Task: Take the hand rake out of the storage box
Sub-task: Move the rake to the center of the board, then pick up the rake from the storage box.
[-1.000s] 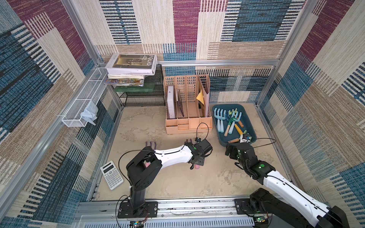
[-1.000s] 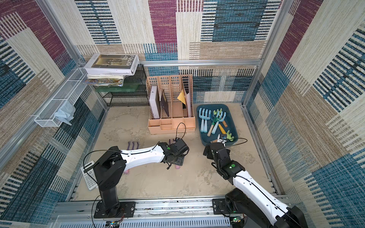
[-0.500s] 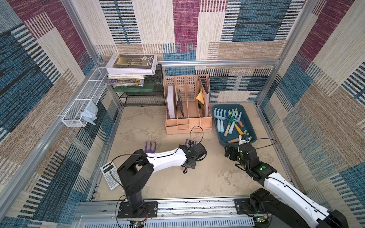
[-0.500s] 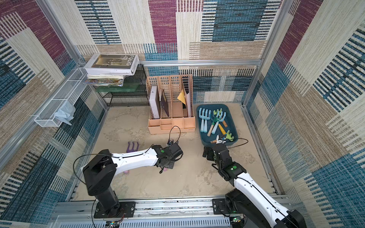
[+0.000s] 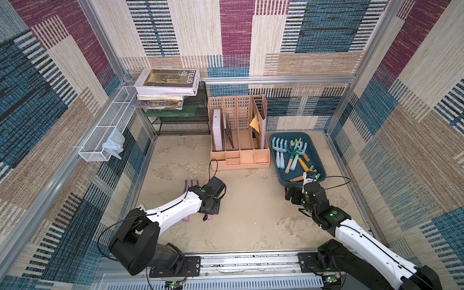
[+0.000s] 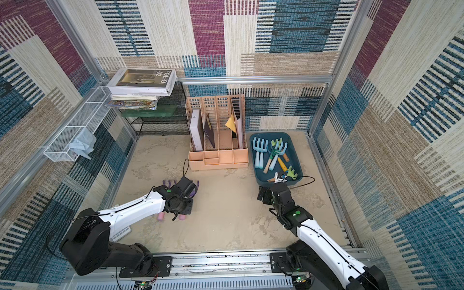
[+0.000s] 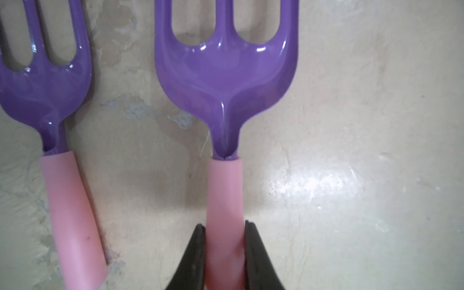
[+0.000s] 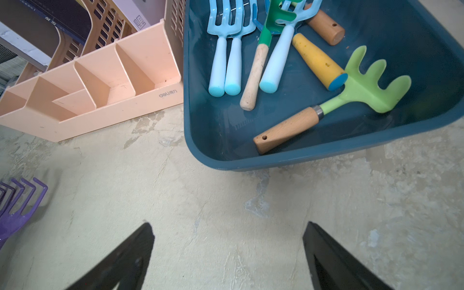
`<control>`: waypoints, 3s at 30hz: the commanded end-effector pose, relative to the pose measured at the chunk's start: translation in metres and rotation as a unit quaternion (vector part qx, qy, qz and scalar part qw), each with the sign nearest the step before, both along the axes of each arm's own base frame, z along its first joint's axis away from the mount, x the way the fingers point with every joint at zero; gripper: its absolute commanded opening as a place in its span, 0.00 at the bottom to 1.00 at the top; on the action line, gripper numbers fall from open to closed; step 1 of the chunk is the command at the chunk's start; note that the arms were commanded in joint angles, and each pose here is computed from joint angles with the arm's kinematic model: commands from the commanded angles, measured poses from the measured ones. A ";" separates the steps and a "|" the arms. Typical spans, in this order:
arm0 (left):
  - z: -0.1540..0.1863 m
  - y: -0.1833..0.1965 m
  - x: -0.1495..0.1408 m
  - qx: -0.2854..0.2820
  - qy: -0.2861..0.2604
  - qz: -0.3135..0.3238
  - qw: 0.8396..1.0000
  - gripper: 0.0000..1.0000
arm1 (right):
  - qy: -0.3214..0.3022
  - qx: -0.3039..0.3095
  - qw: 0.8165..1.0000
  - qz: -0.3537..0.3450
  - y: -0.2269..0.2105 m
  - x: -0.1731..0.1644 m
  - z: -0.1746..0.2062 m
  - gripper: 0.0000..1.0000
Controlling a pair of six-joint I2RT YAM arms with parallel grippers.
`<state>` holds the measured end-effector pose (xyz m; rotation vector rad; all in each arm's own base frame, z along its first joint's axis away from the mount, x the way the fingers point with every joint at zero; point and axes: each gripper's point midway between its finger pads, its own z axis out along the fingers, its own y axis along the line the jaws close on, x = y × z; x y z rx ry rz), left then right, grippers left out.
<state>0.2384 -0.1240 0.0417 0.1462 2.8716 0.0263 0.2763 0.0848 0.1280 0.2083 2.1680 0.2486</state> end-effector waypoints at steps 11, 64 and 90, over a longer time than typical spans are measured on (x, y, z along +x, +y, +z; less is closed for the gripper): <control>-0.016 0.021 0.008 -0.005 0.040 0.041 0.998 0.19 | -0.010 0.008 1.000 0.010 0.004 0.003 0.003 0.96; -0.019 0.034 0.017 0.020 0.044 0.126 0.991 0.36 | -0.026 0.021 0.999 0.011 0.001 -0.002 0.006 0.96; 0.114 0.009 0.025 -0.153 -0.234 0.001 0.960 0.99 | 0.116 -0.031 0.992 -0.028 -0.035 0.124 -0.024 0.48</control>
